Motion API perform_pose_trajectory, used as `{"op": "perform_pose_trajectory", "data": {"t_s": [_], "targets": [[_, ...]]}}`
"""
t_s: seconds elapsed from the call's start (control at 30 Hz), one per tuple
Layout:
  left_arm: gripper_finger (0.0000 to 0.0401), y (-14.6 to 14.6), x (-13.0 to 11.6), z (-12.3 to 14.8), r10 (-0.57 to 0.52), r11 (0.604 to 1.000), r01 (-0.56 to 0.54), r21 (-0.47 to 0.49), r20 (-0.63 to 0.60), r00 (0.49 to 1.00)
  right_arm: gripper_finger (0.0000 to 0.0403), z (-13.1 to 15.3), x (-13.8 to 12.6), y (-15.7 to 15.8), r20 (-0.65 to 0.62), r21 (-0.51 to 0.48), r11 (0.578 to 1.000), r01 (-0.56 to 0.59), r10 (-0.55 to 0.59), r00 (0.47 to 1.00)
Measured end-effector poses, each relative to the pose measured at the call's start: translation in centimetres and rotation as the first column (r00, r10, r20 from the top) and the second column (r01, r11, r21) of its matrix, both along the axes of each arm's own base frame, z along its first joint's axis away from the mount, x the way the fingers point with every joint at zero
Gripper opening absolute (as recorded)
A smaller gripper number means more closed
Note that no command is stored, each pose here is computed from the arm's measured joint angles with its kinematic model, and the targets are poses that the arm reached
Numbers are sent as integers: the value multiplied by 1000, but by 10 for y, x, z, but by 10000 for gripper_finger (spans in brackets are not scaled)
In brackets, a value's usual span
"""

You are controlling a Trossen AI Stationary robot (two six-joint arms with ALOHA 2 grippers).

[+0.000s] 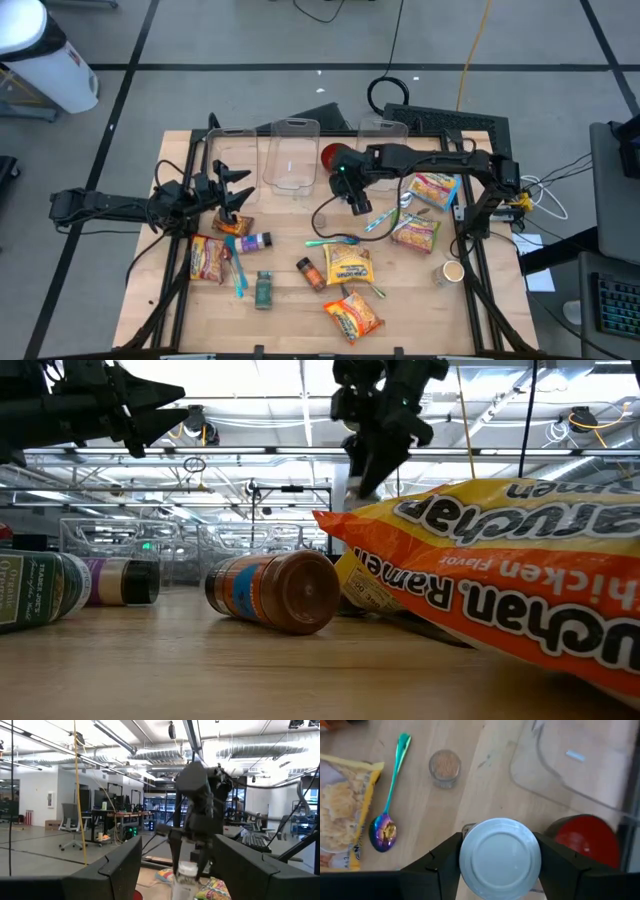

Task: Pick & Place Food Item
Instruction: Put the white seasoning bottle into the right transparent bin

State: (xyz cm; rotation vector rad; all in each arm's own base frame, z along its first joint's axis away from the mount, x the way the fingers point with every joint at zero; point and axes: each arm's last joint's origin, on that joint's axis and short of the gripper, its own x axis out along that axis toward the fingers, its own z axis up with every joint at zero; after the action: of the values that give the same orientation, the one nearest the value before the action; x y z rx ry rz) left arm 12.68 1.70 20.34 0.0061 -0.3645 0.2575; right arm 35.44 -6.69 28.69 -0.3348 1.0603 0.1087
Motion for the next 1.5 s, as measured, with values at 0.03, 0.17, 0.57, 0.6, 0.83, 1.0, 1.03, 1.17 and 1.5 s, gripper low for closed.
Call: {"op": "perform_pose_trajectory", "data": {"t_s": [0.03,0.17,0.57,0.6,0.83,1.0,1.03,1.17,1.5], "targets": [[253,0,0,0,0,1000,0,0,0,1000,200,5,0,0,6,0,1000,0,0,1000],[253,0,0,0,0,1000,0,0,0,1000,200,21,1,0,26,-7,1000,-7,7,1000],[253,0,0,0,0,1000,0,-1,0,1000,199,68,-8,-10,23,-160,986,55,-52,998],[253,0,0,0,0,1000,0,-1,0,1000,199,71,-10,-12,25,-158,985,66,-63,998],[253,0,0,0,-1,1000,1,-2,1,1000,199,92,-23,-41,56,-156,973,168,-162,985],[253,0,0,0,-1,1000,1,-3,1,1000,199,103,-38,-71,73,-149,950,274,-266,961],[253,0,0,0,-1,1000,1,-3,1,1000,199,105,-41,-77,75,-150,944,294,-285,956],[253,0,0,0,-1,1000,1,-3,1,1000,199,108,-56,-101,70,-149,917,370,-364,929],[253,0,0,0,0,1000,0,-1,1,1000,199,107,-93,-152,66,-41,861,508,-505,861]]}}
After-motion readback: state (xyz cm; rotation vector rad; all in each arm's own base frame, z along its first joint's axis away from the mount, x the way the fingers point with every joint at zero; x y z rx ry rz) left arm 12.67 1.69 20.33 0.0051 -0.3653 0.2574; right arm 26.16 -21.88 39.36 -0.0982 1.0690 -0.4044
